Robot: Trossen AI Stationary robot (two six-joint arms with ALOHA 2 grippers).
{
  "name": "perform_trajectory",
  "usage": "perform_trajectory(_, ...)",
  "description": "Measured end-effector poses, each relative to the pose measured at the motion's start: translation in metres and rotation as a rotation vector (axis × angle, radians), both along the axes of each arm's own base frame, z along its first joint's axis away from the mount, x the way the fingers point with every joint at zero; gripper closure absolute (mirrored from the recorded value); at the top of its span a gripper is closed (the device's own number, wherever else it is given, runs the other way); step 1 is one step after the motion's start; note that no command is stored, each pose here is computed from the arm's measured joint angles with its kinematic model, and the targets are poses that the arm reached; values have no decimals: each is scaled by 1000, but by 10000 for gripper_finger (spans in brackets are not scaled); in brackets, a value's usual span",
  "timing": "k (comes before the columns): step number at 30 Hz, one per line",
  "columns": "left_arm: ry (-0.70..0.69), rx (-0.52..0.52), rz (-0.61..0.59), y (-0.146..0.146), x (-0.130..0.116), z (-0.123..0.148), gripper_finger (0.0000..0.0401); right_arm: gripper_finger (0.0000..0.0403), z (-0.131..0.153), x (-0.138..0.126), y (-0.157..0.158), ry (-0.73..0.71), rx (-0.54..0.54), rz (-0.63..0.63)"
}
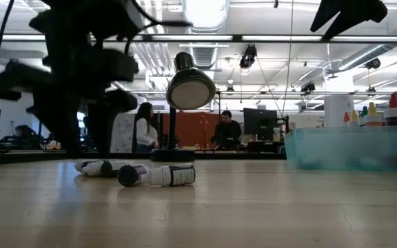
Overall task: Pick & Place food coloring
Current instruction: Put the top small purple food coloring bottle into the green bin
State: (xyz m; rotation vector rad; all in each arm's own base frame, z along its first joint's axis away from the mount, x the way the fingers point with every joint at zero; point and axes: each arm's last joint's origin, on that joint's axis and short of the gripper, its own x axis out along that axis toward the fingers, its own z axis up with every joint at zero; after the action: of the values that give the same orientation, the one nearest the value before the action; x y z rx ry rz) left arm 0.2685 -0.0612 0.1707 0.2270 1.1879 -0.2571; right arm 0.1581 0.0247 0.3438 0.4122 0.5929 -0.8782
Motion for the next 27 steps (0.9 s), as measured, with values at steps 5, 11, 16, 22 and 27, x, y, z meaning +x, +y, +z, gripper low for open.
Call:
perform_trajectory(5,49,5,34,3,-1,-15,216,179,-3,0,0,-4,9,-13)
perform_trajectory(11,75,2,54,6,-1,-23,257,179,-3,0,0,-10,15,-23)
perform_trajectory(16,70,16,68,8,1,-21,324,179,-4,0,0,-9,15,-25)
perform_trajectory(22,11,111,114,22,22,10,373,179,-4,0,0,-33,34,-50)
perform_trajectory(27,-262,131,155,42,62,71,370,179,-2,0,0,-43,39,-53)
